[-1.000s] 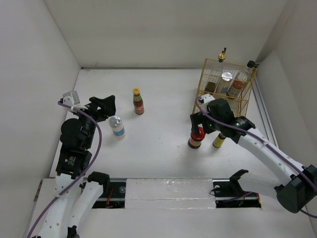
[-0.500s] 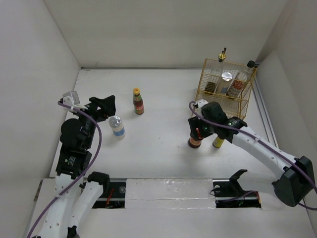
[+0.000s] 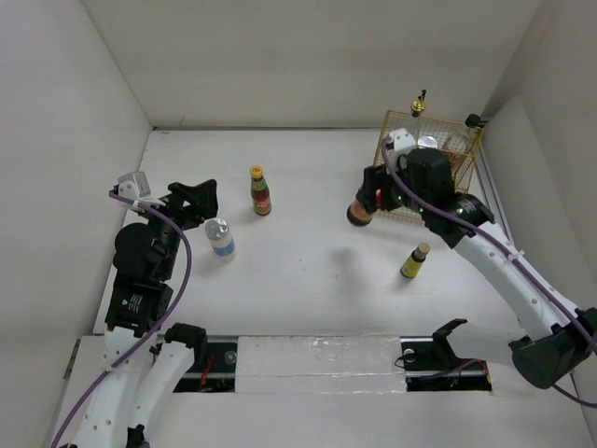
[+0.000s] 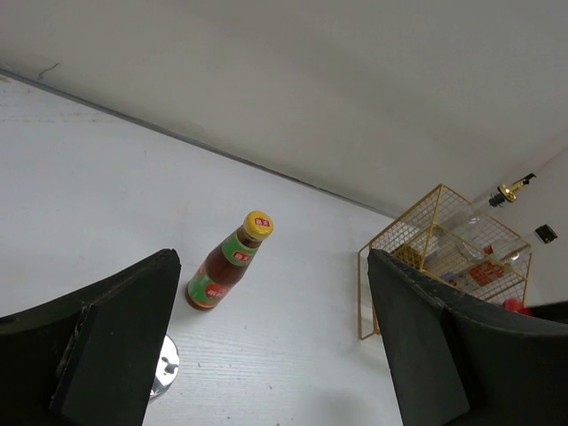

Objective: Organize the condiment bottles

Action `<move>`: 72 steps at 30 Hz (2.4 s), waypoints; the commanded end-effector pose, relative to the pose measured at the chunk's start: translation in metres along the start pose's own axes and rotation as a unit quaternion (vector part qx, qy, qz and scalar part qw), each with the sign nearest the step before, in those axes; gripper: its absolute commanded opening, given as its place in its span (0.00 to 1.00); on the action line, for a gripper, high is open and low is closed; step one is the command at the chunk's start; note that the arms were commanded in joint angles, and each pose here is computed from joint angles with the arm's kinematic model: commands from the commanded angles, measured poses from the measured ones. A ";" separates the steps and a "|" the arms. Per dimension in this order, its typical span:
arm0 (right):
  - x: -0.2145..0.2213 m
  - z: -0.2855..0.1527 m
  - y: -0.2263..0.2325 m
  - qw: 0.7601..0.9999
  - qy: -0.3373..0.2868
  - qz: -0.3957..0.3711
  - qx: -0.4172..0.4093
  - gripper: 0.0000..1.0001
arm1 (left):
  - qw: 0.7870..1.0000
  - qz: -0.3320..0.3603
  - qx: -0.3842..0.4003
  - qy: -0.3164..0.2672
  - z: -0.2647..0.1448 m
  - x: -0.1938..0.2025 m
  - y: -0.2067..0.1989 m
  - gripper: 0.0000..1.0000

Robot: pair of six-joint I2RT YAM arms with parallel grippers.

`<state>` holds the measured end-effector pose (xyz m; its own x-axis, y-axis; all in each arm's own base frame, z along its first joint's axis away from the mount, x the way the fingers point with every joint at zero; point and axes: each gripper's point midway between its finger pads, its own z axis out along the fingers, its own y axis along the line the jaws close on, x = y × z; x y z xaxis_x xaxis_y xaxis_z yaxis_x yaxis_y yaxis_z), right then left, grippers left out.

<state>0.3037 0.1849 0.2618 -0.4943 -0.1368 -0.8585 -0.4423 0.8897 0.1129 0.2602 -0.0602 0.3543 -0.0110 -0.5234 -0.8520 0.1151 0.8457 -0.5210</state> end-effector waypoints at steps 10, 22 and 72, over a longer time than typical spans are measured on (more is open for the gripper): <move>-0.164 -0.007 -0.106 0.972 -0.220 0.010 0.084 0.43 | 1.000 -0.001 0.019 -0.019 0.002 -0.010 -0.009 0.83; -0.183 -0.013 -0.133 0.963 -0.251 0.009 0.096 0.43 | 1.000 -0.001 0.019 -0.019 0.002 -0.010 -0.009 0.83; -0.062 0.133 -0.173 0.981 -0.101 0.046 0.159 0.72 | 1.000 0.000 0.028 -0.008 0.003 -0.005 -0.012 0.83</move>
<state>0.4934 0.0921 0.1853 -0.4881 -0.0301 -0.8723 -0.1410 0.9890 0.0448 0.2612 -0.0639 0.3525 -0.0268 -0.5209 -0.8532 0.1276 0.8448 -0.5197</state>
